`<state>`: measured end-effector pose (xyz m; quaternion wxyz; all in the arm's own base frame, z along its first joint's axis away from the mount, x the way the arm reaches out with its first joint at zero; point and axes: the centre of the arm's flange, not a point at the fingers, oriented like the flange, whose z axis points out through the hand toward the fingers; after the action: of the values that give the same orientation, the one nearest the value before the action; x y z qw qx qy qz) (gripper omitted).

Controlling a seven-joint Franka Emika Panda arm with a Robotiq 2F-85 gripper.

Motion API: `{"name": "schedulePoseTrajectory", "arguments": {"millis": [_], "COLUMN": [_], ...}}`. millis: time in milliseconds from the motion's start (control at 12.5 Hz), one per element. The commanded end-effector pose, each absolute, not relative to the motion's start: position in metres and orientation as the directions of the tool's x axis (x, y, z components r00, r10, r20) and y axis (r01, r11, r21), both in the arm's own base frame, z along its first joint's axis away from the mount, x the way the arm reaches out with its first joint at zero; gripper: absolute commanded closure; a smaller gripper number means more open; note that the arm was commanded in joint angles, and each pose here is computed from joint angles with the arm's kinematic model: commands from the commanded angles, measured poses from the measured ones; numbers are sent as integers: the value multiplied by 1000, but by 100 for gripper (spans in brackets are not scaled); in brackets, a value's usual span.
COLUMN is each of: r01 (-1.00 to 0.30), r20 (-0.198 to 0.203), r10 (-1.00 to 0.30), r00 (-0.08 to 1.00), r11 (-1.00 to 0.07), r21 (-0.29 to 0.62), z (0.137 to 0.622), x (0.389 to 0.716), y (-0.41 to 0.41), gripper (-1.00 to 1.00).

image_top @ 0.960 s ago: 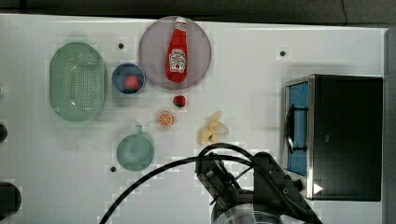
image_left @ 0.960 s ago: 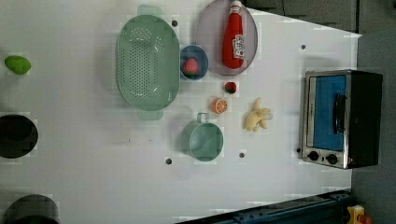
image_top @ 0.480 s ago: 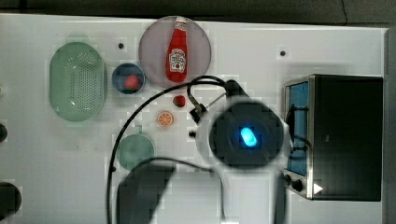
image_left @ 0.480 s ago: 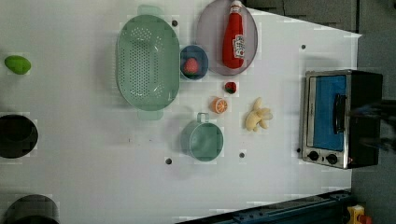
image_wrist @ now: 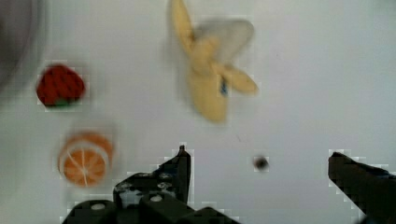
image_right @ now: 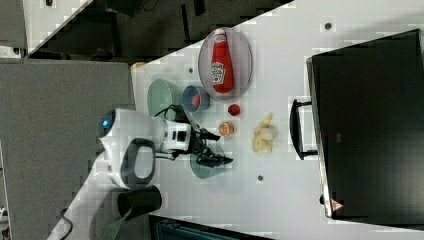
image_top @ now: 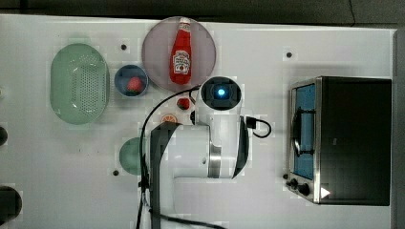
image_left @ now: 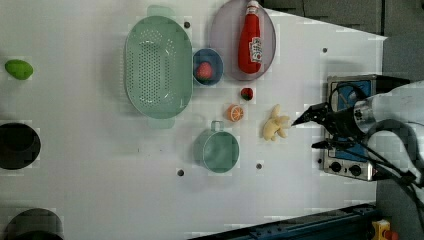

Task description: Pick banana from table and place on oven.

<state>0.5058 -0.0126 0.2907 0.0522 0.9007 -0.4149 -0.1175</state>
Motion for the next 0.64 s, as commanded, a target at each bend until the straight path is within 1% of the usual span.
{"name": "schedulePoseTrajectory", "arguments": {"millis": [80, 240, 480, 640], "r01": [-791, -792, -792, -792], "r20": [-47, -31, -32, -42], "r10": [-795, -794, -794, -794], "r00": [605, 607, 607, 606], "r11": [-607, -608, -608, -607], "r21": [75, 56, 56, 68], "z": [304, 272, 234, 209], "x": [515, 508, 491, 480], "y": [-24, -23, -23, -23], "gripper": [-100, -100, -100, -100]}}
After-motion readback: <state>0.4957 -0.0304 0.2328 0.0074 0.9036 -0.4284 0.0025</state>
